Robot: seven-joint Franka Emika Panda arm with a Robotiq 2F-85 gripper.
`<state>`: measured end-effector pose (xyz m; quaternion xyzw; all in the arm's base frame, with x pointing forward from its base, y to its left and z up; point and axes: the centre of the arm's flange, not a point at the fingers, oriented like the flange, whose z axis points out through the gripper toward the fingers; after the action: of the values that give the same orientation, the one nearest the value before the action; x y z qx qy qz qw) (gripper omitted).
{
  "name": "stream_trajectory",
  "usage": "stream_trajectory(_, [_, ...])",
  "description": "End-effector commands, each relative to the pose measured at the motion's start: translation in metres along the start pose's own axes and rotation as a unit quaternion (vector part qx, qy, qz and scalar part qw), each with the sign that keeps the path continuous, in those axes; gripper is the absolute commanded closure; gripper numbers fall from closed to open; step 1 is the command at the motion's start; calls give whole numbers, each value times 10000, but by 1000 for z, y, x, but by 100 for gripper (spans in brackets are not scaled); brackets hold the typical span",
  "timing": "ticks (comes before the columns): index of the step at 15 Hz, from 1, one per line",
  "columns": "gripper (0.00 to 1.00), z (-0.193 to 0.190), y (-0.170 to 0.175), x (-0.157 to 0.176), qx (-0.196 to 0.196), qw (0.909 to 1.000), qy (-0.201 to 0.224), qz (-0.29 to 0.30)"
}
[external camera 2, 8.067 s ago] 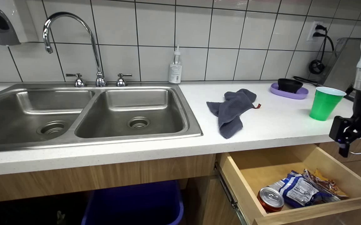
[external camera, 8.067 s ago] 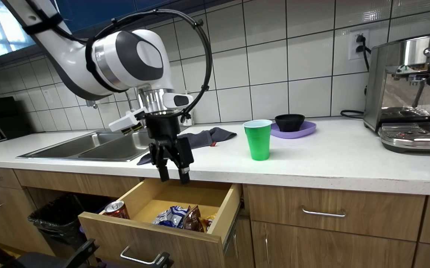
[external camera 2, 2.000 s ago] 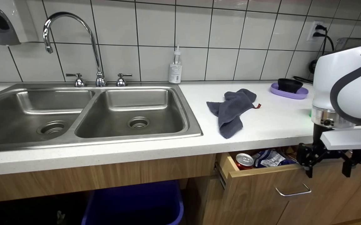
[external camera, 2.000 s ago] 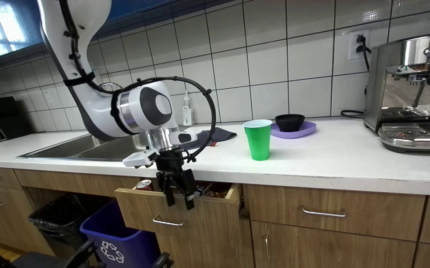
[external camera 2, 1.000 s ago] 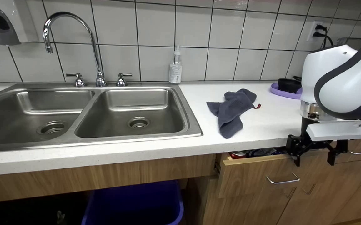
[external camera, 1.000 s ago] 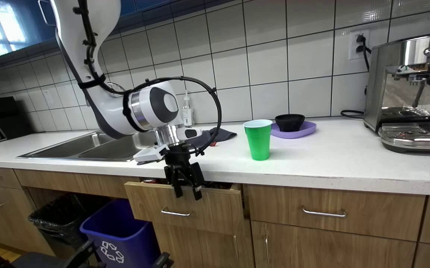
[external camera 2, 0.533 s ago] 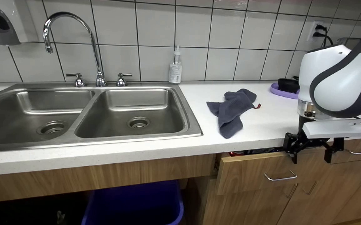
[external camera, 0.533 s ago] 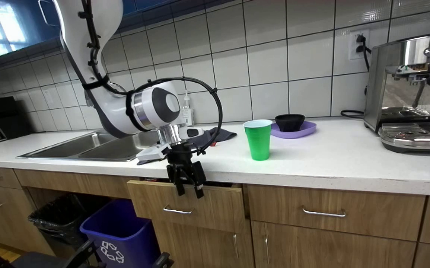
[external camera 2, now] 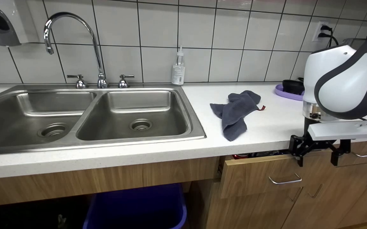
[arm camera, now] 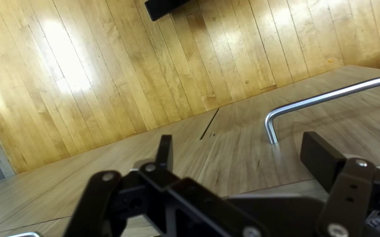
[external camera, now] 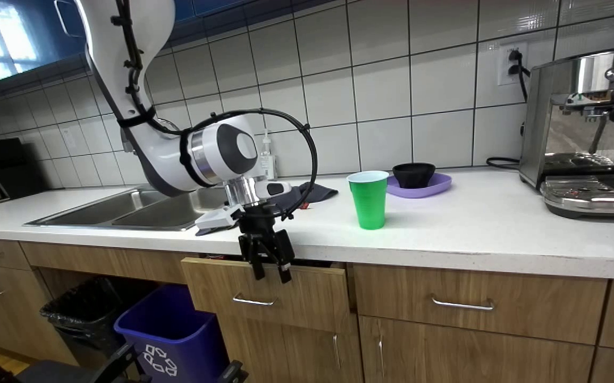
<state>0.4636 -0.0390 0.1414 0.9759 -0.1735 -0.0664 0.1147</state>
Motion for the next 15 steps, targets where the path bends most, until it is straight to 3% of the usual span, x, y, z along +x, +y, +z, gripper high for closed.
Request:
stream_trajectory(1, [0,-17,9,-6,-96,9999,-111,65])
stream_trajectory(7, [0,-39,14,-21,-61,9997,-70,205])
stream_trajectory(15, [0,-72,17,-45,63,9987,325,394])
